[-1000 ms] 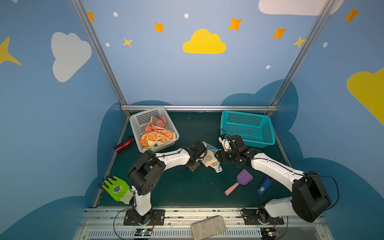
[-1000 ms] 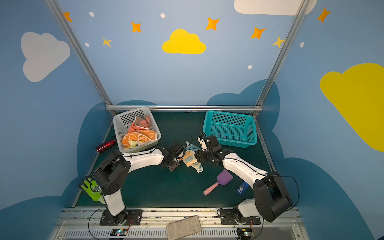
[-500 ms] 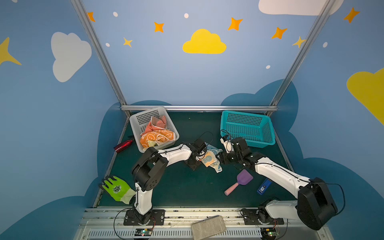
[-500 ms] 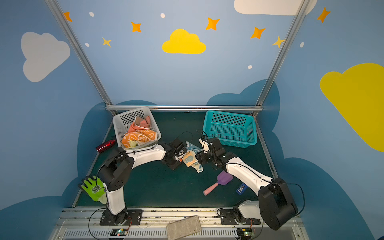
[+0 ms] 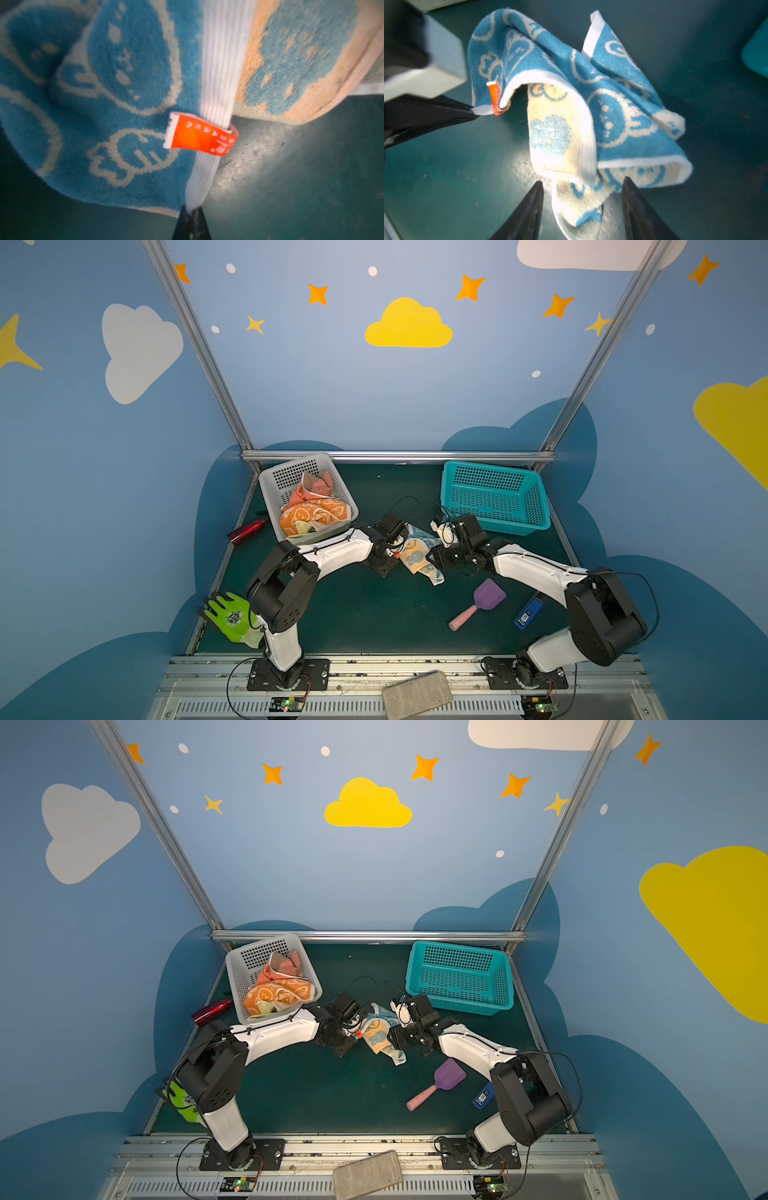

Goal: Fold and stack the towels
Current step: 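Grasp the tagged corner with the left gripper and another corner with the right, then lift the towel with both grippers and spread the corners apart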

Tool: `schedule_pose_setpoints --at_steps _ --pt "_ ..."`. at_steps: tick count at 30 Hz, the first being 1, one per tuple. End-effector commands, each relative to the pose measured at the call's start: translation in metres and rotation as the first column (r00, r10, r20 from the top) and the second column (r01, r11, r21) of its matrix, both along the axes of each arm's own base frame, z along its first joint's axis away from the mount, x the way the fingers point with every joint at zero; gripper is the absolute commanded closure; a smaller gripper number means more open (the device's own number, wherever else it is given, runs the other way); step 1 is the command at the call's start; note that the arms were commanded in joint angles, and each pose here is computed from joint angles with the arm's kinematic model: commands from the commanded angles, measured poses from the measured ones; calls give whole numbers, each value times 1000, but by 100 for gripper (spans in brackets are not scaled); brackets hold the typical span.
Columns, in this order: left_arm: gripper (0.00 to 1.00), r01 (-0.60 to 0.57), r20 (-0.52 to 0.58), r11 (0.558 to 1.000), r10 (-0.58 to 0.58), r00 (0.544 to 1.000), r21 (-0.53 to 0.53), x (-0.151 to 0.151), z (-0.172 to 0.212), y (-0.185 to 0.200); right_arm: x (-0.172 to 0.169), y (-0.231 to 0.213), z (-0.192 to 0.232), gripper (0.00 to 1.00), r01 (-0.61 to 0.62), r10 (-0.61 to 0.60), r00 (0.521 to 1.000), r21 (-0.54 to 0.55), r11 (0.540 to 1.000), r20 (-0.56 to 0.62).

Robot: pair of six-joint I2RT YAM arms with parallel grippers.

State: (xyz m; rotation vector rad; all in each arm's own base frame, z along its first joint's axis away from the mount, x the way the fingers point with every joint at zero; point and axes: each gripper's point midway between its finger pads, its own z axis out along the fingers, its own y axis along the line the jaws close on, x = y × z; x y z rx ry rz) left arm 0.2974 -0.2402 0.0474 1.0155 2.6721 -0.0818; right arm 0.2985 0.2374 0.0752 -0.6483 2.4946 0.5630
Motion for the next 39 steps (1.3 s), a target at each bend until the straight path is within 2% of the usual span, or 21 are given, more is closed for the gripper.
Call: schedule_pose_setpoints --at_steps 1,6,12,15,21,22,30,33,39 --pt "96 -23 5 1000 23 1000 -8 2 6 0 5 8 -2 48 4 -3 999 21 1000 -39" --pt "96 -89 0 996 89 996 -3 5 5 9 9 13 -15 55 15 -13 997 27 1000 -76" --pt "96 -164 -13 985 164 986 -53 13 6 13 9 23 -24 65 -1 7 993 46 999 -120" --pt "96 -175 -11 982 175 985 -66 14 7 13 9 25 -28 74 1 6 990 51 999 -143" --pt "96 -220 -2 971 221 975 -93 21 10 15 6 28 -24 99 1 11 987 70 998 -160" --pt "96 -224 0 970 225 974 -98 22 11 15 5 30 -21 100 -5 18 987 78 997 -159" --pt "96 -244 25 961 249 968 -128 28 20 15 0 42 14 100 -65 83 990 158 985 -111" --pt "96 -243 30 960 250 968 -140 28 22 14 1 45 10 87 -69 89 988 156 985 -123" --pt "96 -246 30 959 252 967 -144 27 20 15 5 54 -10 76 -69 98 980 172 983 -171"
